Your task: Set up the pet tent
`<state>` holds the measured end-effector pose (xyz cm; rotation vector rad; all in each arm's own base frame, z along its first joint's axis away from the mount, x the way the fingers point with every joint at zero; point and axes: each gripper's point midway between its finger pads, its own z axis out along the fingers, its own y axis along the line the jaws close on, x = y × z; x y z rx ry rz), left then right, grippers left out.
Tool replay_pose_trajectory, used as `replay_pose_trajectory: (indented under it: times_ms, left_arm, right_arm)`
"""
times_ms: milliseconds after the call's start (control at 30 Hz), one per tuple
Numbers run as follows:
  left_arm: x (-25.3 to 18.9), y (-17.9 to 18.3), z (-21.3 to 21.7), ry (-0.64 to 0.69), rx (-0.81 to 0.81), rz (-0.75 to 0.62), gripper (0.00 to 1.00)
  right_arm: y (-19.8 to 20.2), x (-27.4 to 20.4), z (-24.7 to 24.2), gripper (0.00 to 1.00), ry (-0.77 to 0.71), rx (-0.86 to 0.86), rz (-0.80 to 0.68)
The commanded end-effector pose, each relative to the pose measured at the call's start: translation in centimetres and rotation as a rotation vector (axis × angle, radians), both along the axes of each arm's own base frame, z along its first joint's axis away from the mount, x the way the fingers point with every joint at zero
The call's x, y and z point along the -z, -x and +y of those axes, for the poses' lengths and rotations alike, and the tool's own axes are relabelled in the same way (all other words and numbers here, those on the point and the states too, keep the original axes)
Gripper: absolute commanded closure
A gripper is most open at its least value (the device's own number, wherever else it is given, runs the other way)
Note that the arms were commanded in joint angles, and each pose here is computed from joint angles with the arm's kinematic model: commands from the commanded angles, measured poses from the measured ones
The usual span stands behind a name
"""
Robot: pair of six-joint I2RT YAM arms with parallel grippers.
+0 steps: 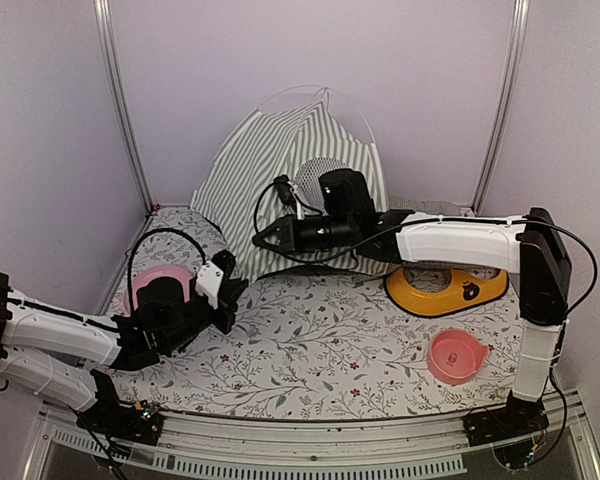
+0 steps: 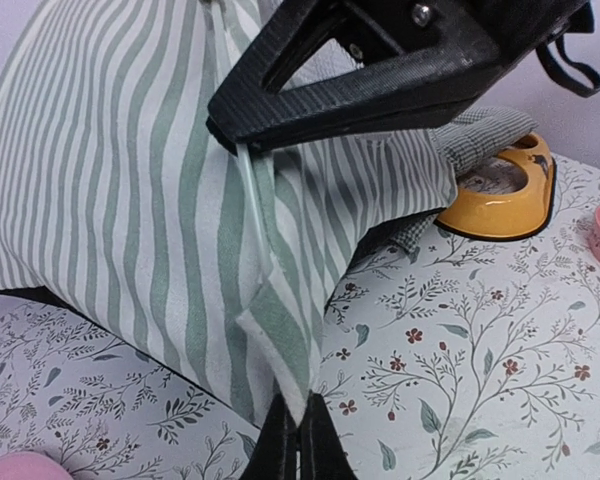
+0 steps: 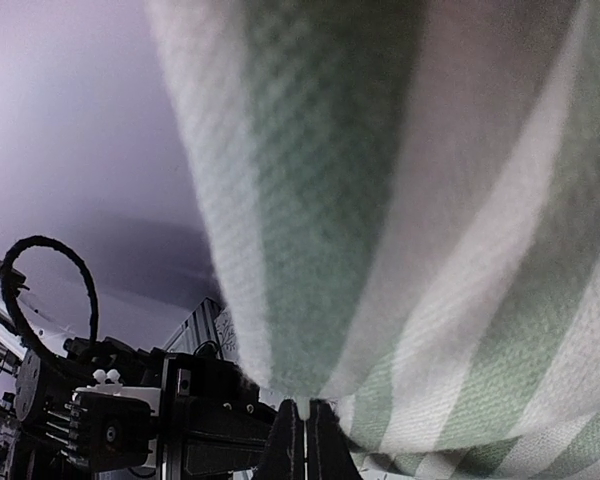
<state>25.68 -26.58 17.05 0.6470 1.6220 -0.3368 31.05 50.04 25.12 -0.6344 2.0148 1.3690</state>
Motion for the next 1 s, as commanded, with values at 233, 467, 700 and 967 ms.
replay_pose_trajectory:
  times_ms: [233,467,700,967]
  left_arm:
    - [3.8,0.9,0.8,-0.101,0.03,0.101,1.0]
    - [2.9,0.7,0.9,-0.064,0.043,0.1,1.0]
    - [2.6,1.1,-0.3,-0.055,0.104,0.104,1.0]
    - [1.6,0.4,-0.2,-0.04,0.079,0.098,1.0]
  right_arm:
    - [-3.3,-3.2,-2.0,1.0,-0.063,0.117,-0.082]
    - [-3.1,-2.0,-2.5,1.0,-0.03,0.144,-0.081]
    - [-2.6,-3.0,-0.7,1.0,-0.06,0.104,-0.093]
    - [-1.4,-1.1,0.0,1.0,-0.019,0.084,-0.076]
